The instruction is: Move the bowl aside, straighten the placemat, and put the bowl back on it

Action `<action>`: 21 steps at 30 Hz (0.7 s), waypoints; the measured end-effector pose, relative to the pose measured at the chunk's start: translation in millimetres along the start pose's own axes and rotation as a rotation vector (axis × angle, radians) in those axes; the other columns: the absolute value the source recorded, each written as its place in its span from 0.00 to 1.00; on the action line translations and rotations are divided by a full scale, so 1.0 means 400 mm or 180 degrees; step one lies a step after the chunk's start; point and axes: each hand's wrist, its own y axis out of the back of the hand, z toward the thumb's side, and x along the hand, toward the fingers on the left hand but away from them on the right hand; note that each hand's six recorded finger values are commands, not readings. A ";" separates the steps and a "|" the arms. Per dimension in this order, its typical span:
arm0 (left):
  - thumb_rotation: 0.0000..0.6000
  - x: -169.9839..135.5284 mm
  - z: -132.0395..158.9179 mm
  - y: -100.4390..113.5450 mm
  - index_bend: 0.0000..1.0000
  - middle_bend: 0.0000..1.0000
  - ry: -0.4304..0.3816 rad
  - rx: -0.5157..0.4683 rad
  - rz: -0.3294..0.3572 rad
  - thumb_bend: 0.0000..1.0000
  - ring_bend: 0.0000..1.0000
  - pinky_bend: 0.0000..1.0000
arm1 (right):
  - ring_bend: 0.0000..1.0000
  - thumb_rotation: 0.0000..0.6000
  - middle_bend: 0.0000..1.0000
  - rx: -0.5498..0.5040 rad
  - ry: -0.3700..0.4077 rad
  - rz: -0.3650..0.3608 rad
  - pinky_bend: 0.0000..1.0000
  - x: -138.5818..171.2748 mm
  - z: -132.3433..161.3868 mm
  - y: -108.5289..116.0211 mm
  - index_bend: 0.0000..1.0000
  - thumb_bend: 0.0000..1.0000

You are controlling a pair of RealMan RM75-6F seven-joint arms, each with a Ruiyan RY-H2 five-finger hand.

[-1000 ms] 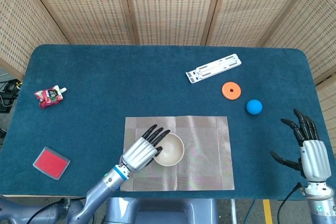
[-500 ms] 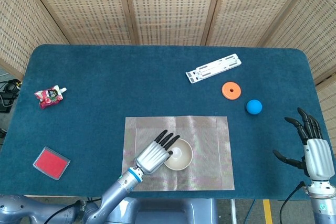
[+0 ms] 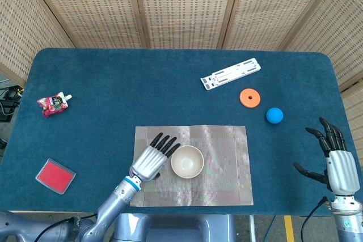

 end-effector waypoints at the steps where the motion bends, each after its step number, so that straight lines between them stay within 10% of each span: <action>1: 1.00 -0.012 -0.020 0.004 0.04 0.00 0.0053 -0.0026 0.0022 0.08 0.00 0.00 | 0.00 1.00 0.00 0.0010 -0.0001 0.0005 0.00 0.000 0.000 -0.001 0.22 0.24; 21: 1.00 -0.335 -0.371 0.097 0.03 0.00 0.1117 -0.0247 0.0779 0.08 0.00 0.00 | 0.00 1.00 0.00 0.0486 -0.0167 0.0346 0.00 0.002 -0.021 -0.055 0.19 0.17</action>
